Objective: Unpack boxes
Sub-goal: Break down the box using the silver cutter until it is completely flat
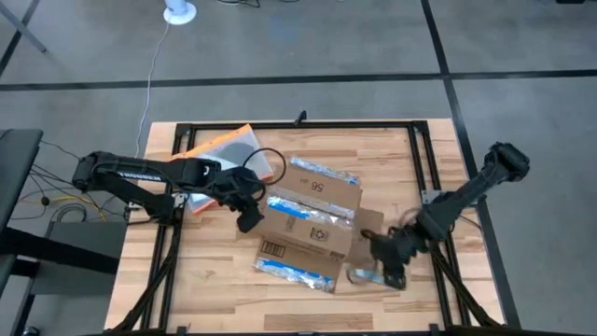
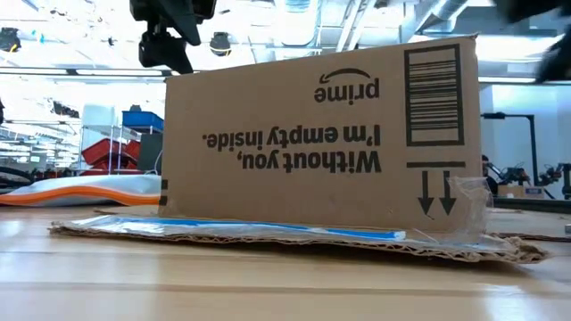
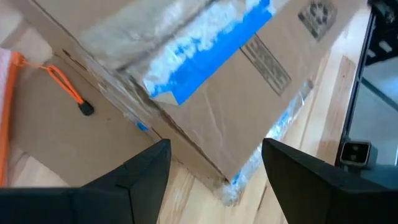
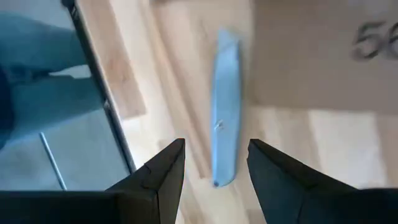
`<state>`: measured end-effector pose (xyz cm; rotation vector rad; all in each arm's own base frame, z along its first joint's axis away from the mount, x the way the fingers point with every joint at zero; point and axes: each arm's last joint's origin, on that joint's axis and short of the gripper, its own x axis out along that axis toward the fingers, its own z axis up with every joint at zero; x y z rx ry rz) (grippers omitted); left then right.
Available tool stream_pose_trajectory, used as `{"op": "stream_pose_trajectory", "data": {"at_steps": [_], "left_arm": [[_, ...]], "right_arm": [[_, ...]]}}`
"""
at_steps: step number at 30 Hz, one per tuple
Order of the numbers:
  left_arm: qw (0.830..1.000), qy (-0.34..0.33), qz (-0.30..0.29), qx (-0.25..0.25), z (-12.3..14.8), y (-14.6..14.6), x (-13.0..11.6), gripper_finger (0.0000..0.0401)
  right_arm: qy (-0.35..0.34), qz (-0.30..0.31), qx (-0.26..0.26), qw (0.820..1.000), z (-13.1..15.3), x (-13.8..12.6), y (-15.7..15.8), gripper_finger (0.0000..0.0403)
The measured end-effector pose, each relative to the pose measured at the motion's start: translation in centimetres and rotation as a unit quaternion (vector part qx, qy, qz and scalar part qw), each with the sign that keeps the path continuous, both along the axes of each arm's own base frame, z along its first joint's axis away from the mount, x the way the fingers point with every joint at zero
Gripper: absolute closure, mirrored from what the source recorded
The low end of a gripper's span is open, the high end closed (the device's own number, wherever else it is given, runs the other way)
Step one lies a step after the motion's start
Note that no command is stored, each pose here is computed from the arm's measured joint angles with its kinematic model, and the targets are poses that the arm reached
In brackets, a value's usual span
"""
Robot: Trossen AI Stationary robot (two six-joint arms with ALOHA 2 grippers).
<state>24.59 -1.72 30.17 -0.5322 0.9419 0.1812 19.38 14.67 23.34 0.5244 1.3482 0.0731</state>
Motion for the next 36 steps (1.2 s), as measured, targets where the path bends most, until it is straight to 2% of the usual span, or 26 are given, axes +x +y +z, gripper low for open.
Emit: {"op": "stream_pose_trajectory", "data": {"at_steps": [5,13,19,28,30,34,36], "left_arm": [[1.0,-0.002,-0.013,0.0,0.0,-0.6,0.0,0.0164],[1.0,-0.002,-0.015,0.0,0.0,-0.7,0.0,0.0164],[1.0,0.005,-0.015,0.0,0.0,-0.7,-0.2,0.0164],[1.0,0.011,-0.014,0.0,-0.1,-0.7,-0.3,0.0164],[1.0,0.01,-0.013,0.0,-0.1,-0.7,-0.2,0.0164],[1.0,0.008,-0.014,0.0,0.0,-0.7,-0.2,0.0164],[1.0,0.006,-0.018,0.002,0.0,-0.8,-0.2,0.0164]], "right_arm": [[0.007,-0.003,-0.068,0.998,-2.1,-2.1,3.7,0.0243],[0.066,-0.001,-0.145,0.987,-6.9,-1.8,5.8,0.0243],[0.031,0.009,-0.112,0.993,-8.1,-0.4,7.0,0.0243],[0.073,-0.036,-0.129,0.988,-10.6,0.0,7.4,0.0245],[0.073,-0.036,-0.127,0.989,-10.7,0.0,7.5,0.0263],[0.061,-0.026,-0.114,0.991,-10.1,0.0,7.5,0.0347],[0.053,-0.023,-0.107,0.993,-9.6,-0.1,7.5,0.0346]]}}
